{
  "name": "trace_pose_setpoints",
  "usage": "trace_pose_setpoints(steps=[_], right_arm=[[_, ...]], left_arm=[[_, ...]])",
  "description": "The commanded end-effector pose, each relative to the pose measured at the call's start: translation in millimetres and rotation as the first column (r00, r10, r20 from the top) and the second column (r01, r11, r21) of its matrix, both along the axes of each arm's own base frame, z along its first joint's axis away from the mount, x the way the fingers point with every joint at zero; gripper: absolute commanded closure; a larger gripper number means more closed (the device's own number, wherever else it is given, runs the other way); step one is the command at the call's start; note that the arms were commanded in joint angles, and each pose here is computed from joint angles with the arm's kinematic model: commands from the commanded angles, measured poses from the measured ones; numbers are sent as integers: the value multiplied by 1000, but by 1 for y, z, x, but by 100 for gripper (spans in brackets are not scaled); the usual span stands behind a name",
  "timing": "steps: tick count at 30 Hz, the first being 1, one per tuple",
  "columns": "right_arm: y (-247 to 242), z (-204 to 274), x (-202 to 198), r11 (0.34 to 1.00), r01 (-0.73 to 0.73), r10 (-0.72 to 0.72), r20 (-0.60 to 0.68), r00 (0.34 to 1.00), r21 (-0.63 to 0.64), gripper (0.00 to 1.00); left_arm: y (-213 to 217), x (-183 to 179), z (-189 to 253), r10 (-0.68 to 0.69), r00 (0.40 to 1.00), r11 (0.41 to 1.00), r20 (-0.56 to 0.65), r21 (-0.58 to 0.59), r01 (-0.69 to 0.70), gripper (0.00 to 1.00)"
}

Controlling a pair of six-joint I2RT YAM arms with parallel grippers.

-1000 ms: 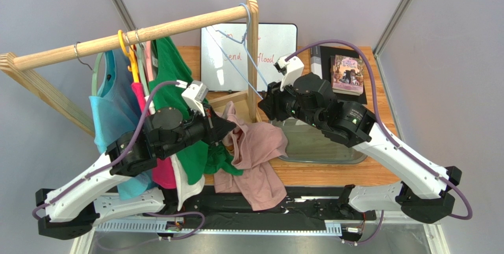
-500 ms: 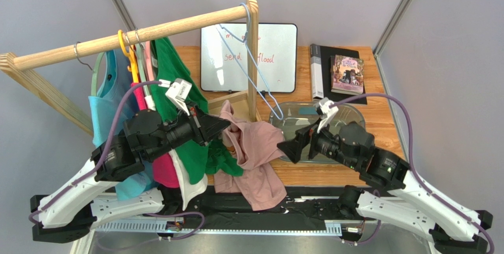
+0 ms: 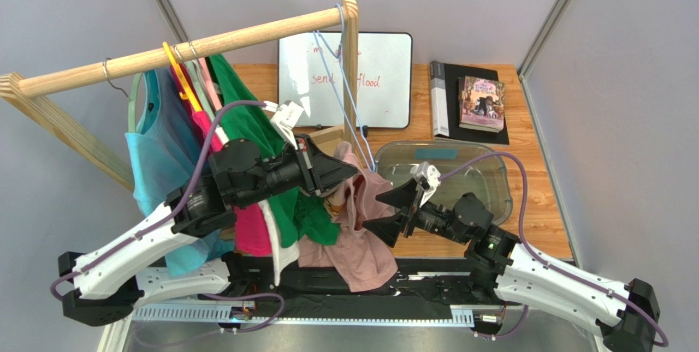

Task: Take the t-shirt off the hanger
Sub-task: Place the tshirt into the basket

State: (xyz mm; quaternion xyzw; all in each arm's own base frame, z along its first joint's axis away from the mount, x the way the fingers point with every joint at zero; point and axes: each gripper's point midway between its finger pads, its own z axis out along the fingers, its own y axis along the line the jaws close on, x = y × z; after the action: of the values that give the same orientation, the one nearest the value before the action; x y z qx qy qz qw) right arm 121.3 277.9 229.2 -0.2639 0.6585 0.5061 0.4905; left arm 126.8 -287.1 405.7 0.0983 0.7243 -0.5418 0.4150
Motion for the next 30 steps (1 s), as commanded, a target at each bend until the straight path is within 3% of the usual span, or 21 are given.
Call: trace_pose_setpoints(steps=[1, 10, 14, 17, 19, 20, 21, 22, 24, 26, 27, 28, 30], right_arm=[[5, 53, -1, 972, -32, -9, 172, 985, 233, 0], [30, 45, 15, 973, 33, -67, 142, 988, 229, 0], [36, 40, 42, 963, 182, -198, 68, 978, 201, 1], [33, 25, 59, 945, 290, -292, -13, 956, 153, 21], [29, 16, 63, 939, 320, -319, -33, 947, 127, 74], [24, 16, 65, 930, 343, -341, -39, 939, 127, 93], [21, 12, 65, 928, 353, -350, -46, 936, 120, 100], [17, 6, 63, 929, 357, -354, -49, 934, 93, 100], [2, 19, 58, 923, 366, -363, -47, 931, 122, 100], [-16, 14, 56, 913, 402, -399, -53, 916, 70, 100], [-31, 32, 52, 903, 417, -414, -48, 909, 108, 100], [-44, 29, 51, 895, 444, -441, -48, 896, 53, 100], [-79, 48, 53, 843, 533, -533, -31, 846, 73, 100]], left_arm=[[-12, -14, 37, -92, 996, 987, 20, -132, 94, 100], [-28, -15, 26, -139, 990, 979, -23, -154, 134, 100], [-32, -17, 21, -156, 987, 977, -31, -154, 150, 100], [-31, -17, 17, -156, 987, 978, -34, -145, 149, 100], [-26, -17, 13, -144, 989, 982, -33, -130, 139, 100], [-23, -17, 12, -135, 991, 984, -21, -122, 131, 100], [-20, -13, 6, -105, 994, 989, -26, -102, 102, 100], [-13, -12, 3, -87, 996, 992, -14, -94, 85, 97], [-3, -6, -5, -30, 999, 997, -13, -65, 29, 79], [11, -1, -11, 29, 1000, 998, 9, -48, -29, 62], [17, 0, -19, 51, 999, 999, 4, -20, -51, 58], [27, 0, -20, 73, 997, 997, 20, -15, -72, 51], [40, 7, -28, 132, 991, 991, 25, 17, -133, 46]])
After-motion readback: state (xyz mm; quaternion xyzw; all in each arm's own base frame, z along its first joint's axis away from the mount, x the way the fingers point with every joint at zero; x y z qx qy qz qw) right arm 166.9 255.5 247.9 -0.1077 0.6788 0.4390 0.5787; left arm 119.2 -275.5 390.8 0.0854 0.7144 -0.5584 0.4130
